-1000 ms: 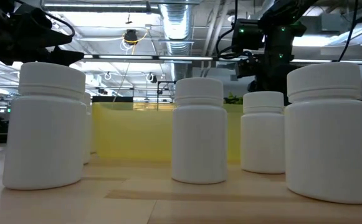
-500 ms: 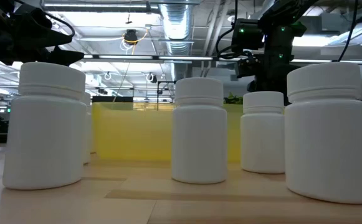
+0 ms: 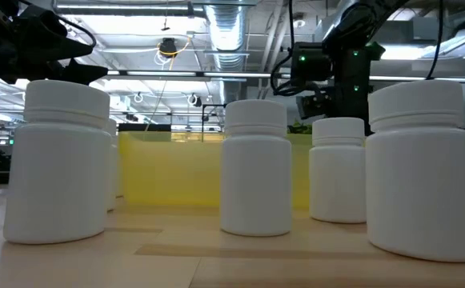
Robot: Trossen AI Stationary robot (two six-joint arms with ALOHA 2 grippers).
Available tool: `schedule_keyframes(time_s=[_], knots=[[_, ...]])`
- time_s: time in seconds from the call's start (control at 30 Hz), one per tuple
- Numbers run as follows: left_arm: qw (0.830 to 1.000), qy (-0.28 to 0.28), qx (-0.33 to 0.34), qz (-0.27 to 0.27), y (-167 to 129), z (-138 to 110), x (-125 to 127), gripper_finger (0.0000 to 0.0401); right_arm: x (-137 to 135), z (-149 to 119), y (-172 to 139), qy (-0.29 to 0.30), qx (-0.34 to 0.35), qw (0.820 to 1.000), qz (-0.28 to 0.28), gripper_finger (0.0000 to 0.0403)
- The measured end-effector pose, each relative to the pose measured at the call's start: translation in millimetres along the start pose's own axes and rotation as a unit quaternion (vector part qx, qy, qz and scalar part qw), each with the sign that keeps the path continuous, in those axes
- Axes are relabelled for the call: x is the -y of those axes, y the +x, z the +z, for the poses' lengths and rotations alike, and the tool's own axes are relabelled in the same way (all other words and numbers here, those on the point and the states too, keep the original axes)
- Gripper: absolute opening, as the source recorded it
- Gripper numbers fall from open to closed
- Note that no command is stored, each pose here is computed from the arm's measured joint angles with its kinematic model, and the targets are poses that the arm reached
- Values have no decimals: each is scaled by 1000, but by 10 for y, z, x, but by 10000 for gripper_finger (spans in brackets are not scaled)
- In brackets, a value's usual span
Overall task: Pick and place pill bottles into a basket
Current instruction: Put the white pill bottle into the yellow bin
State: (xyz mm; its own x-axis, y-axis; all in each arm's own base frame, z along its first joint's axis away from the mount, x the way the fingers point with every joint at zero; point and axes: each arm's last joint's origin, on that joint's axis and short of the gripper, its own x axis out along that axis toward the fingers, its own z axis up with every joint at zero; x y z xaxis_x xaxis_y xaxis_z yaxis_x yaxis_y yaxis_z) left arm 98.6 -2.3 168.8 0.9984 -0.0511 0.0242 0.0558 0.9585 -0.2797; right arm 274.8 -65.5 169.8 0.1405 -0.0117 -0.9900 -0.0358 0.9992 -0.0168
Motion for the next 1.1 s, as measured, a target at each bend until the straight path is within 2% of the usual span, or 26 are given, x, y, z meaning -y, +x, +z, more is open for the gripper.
schedule_keyframes(time_s=[0.2,0.5,0.57,0.8,1.0,1.1], knots=[[1000,-4,0,-1,0,1,1,194,6,0,-3,1,1,1000,-1,236],[1000,-4,0,-1,0,0,0,194,5,-4,-4,1,-1,1000,0,166],[1000,-4,1,-1,0,2,1,194,4,-6,-6,1,-2,1000,0,165],[1000,-3,1,-1,0,2,1,194,-10,-28,-6,5,-14,1000,5,200],[1000,-4,0,-2,0,1,1,194,-32,-50,-33,7,-22,1000,10,165],[1000,-4,0,-2,0,-1,1,194,-57,-26,-77,2,-26,1000,12,162]])
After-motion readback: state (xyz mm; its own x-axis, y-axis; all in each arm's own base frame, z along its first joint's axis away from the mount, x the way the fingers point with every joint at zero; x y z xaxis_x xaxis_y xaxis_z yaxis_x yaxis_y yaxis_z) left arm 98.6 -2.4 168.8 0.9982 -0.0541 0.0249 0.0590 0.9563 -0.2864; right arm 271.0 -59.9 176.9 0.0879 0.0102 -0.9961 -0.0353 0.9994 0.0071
